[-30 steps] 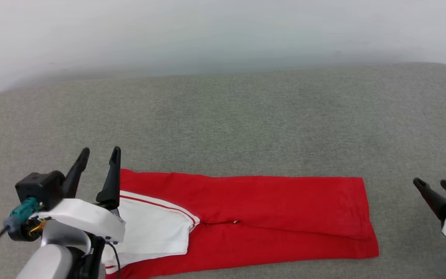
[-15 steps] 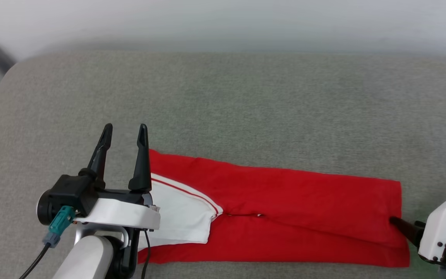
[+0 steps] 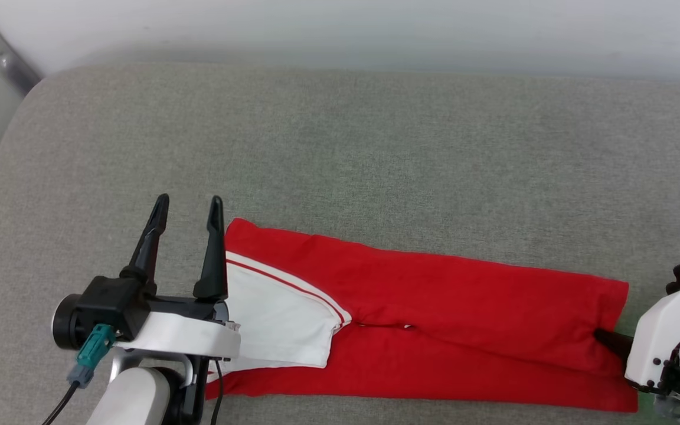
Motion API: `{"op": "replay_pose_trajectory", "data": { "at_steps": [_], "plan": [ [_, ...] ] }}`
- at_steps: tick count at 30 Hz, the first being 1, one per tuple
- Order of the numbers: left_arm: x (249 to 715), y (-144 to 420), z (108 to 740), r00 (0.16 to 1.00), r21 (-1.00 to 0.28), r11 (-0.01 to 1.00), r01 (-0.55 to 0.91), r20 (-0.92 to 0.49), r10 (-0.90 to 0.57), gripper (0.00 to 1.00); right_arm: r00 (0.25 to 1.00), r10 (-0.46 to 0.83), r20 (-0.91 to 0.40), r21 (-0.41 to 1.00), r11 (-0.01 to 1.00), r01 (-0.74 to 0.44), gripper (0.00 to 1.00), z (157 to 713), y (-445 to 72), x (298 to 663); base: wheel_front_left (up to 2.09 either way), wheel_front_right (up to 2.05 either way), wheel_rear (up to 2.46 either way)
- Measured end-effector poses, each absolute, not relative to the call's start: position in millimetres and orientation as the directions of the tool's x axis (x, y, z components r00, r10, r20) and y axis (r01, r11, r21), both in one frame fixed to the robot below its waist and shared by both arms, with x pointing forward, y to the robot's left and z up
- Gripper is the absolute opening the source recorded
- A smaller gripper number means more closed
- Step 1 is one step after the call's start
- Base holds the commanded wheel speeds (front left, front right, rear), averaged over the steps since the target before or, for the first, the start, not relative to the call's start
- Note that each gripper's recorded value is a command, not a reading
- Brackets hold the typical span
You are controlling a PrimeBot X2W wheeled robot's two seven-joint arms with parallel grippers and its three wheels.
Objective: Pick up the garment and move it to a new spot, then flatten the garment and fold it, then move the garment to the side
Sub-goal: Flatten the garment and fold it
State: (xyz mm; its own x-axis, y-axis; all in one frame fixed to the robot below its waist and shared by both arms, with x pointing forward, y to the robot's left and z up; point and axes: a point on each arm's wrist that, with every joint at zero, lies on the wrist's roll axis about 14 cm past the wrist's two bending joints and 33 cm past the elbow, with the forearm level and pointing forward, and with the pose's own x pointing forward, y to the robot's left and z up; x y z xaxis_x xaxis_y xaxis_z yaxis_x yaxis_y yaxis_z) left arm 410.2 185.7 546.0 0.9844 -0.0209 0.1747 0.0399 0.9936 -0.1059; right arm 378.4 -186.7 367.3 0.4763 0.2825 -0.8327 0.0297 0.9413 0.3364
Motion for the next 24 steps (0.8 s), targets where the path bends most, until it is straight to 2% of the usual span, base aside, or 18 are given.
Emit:
{"op": "replay_pose_trajectory", "data": {
  "at_steps": [7,12,16,24],
  "plan": [
    [403.5,182.2,545.5,0.984,-0.089,0.995,0.048,0.173,-0.032,1.0,0.536,0.276,-0.798,0.323,0.946,-0.006,0.0,389.8,-189.9,377.9,0.0,0.0,0.0],
    [399.1,175.2,543.4,0.984,-0.067,0.995,0.071,0.166,-0.059,1.0,0.587,0.235,-0.775,0.297,0.955,0.01,0.0,410.2,-209.6,377.4,0.0,0.0,0.0],
    [399.5,163.8,541.0,0.983,-0.056,0.993,0.101,0.157,-0.091,1.0,0.628,0.158,-0.762,0.263,0.962,0.078,0.0,424.9,-243.2,372.3,0.0,0.0,0.0],
    [404.7,147.7,538.3,0.981,-0.045,0.989,0.143,0.142,-0.135,1.0,0.698,-0.038,-0.716,0.229,0.93,0.287,0.0,452.8,-318.7,353.7,0.0,0.0,0.0]
  ]
}}
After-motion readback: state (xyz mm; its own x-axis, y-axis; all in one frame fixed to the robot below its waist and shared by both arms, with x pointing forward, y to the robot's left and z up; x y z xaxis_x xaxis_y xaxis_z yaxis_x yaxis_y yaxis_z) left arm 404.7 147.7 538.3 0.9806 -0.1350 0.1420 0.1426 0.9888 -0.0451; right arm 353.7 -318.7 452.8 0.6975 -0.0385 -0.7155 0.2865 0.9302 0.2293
